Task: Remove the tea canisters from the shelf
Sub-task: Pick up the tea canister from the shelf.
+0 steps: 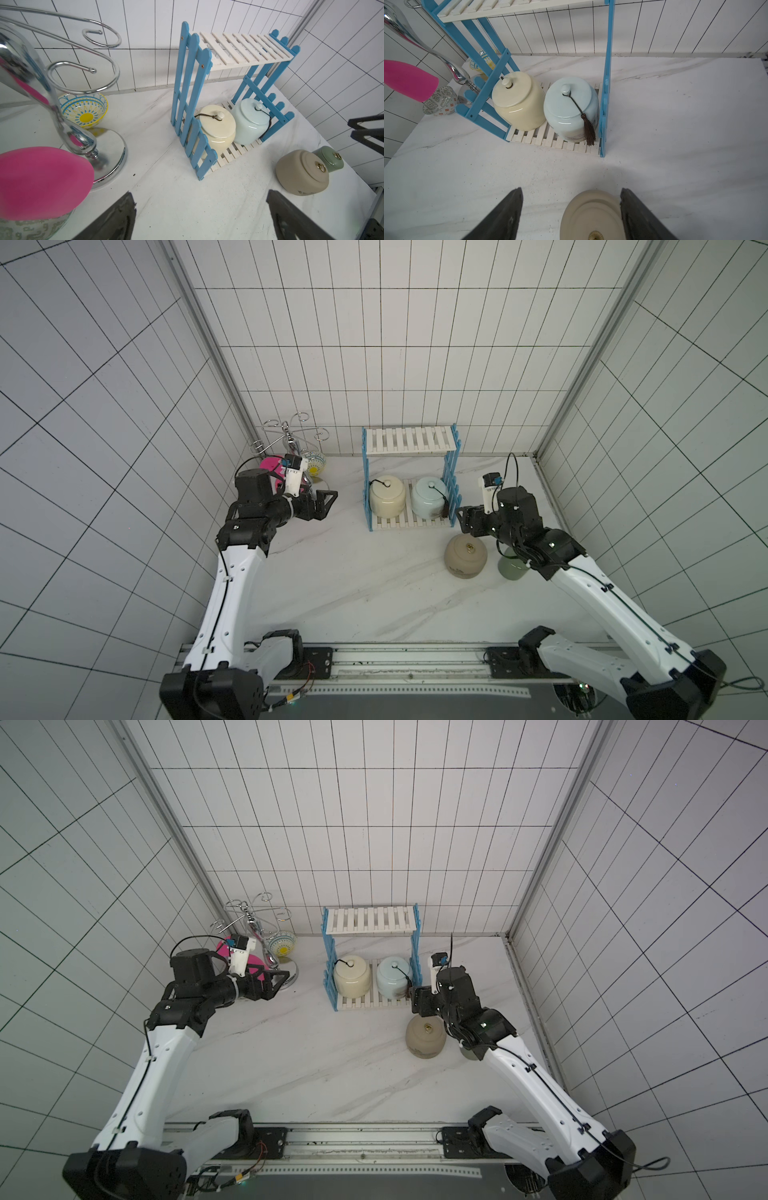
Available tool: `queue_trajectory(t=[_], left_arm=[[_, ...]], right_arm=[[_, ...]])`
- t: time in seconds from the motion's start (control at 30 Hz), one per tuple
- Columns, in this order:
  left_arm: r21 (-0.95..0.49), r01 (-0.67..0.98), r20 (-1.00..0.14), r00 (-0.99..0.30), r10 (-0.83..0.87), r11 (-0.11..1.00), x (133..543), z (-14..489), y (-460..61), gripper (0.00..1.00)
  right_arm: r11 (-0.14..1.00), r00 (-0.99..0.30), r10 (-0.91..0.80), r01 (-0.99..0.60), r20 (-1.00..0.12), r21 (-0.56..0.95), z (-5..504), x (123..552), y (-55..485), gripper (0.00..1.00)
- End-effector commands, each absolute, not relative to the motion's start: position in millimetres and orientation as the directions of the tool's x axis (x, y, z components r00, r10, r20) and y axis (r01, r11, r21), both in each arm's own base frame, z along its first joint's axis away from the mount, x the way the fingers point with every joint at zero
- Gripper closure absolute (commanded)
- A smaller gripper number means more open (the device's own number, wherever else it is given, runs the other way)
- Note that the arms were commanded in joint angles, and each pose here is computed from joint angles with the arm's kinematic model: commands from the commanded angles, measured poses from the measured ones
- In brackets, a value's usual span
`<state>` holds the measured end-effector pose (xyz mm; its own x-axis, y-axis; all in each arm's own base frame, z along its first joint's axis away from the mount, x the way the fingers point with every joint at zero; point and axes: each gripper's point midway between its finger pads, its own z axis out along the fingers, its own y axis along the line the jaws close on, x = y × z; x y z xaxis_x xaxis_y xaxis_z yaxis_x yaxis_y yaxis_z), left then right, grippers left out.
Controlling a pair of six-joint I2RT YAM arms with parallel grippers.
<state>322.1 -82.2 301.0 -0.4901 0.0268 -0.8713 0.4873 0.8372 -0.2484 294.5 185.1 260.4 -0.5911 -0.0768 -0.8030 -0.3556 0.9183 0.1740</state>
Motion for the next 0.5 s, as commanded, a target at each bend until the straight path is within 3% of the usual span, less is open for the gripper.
queue_trajectory(t=[0.0,0.47], left_arm=[[-0.206,0.547,-0.862,-0.495,0.115,0.812,301,285,-93,0.01],[-0.19,0.602,-0.829,-0.522,0.202,0.776,268,229,-106,0.01]], right_arm=[[0.922,-0.633,-0.108,-0.352,-0.767,0.161,266,301,189,0.27],[0.915,-0.614,-0.192,-0.395,-0.765,0.087,257,367,243,0.38]])
